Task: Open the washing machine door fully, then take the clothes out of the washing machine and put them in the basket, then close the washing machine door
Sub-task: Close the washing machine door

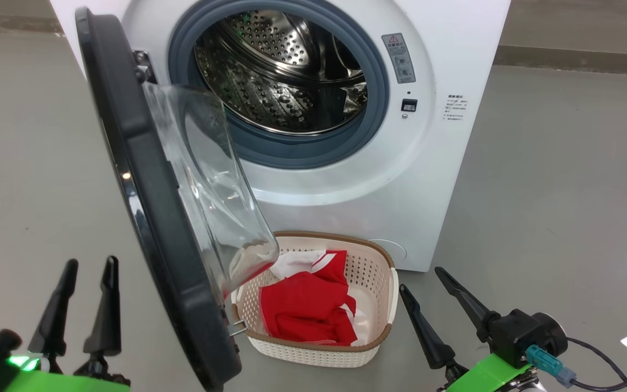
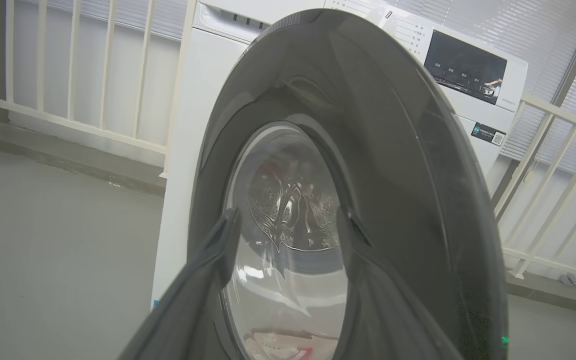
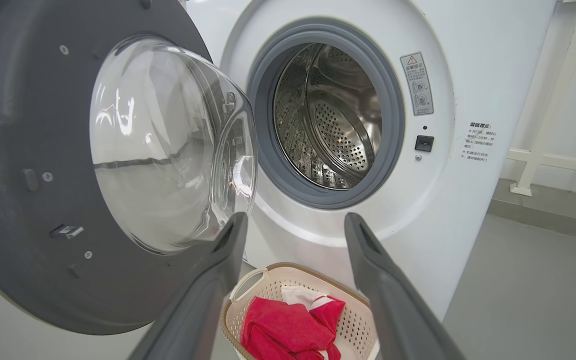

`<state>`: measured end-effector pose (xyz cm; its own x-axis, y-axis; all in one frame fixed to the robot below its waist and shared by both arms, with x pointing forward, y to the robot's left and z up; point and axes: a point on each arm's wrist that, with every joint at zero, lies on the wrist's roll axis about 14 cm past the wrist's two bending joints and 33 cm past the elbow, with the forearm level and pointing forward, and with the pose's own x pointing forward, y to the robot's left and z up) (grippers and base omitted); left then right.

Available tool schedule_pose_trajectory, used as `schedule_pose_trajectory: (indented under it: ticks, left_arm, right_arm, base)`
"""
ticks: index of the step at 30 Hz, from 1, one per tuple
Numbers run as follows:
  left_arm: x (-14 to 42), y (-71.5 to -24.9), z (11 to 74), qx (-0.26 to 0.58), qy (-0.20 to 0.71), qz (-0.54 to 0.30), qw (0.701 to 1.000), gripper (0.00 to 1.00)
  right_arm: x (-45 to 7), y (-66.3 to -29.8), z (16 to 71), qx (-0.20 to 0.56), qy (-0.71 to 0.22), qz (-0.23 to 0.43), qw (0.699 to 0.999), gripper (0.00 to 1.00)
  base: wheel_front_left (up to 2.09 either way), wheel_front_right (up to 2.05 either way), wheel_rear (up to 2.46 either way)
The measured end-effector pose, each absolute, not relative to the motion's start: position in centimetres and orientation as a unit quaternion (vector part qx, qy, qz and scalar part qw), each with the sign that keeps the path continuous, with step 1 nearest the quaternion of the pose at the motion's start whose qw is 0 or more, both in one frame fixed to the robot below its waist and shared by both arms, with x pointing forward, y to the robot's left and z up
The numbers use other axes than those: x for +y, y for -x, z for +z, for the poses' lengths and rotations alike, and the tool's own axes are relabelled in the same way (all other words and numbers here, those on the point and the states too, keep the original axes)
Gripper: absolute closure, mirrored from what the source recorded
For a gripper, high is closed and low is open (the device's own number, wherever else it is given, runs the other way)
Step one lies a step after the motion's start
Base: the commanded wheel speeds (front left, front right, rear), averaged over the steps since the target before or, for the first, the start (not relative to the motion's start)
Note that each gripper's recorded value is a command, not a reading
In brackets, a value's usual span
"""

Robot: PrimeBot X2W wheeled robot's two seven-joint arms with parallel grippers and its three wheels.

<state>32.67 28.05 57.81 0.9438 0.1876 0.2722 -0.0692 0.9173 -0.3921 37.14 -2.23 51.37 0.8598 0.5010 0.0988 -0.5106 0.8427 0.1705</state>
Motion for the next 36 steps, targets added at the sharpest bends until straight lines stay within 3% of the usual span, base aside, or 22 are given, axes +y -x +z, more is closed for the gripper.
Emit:
schedule_pose_trajectory:
  ticks: [13,36]
  left_arm:
    - [26.9,-32.6,56.4,-0.129,0.067,0.061,0.988,0.0]
    - [25.5,-30.9,53.7,-0.089,0.02,0.08,0.993,0.0]
  right_arm:
    - [-2.3,-37.1,51.2,-0.023,-0.098,0.261,0.96,0.0]
    - [-2.4,-37.0,51.4,-0.027,-0.098,0.259,0.961,0.0]
  base:
    - [0.0,0.0,0.0]
    - [0.0,0.0,0.0]
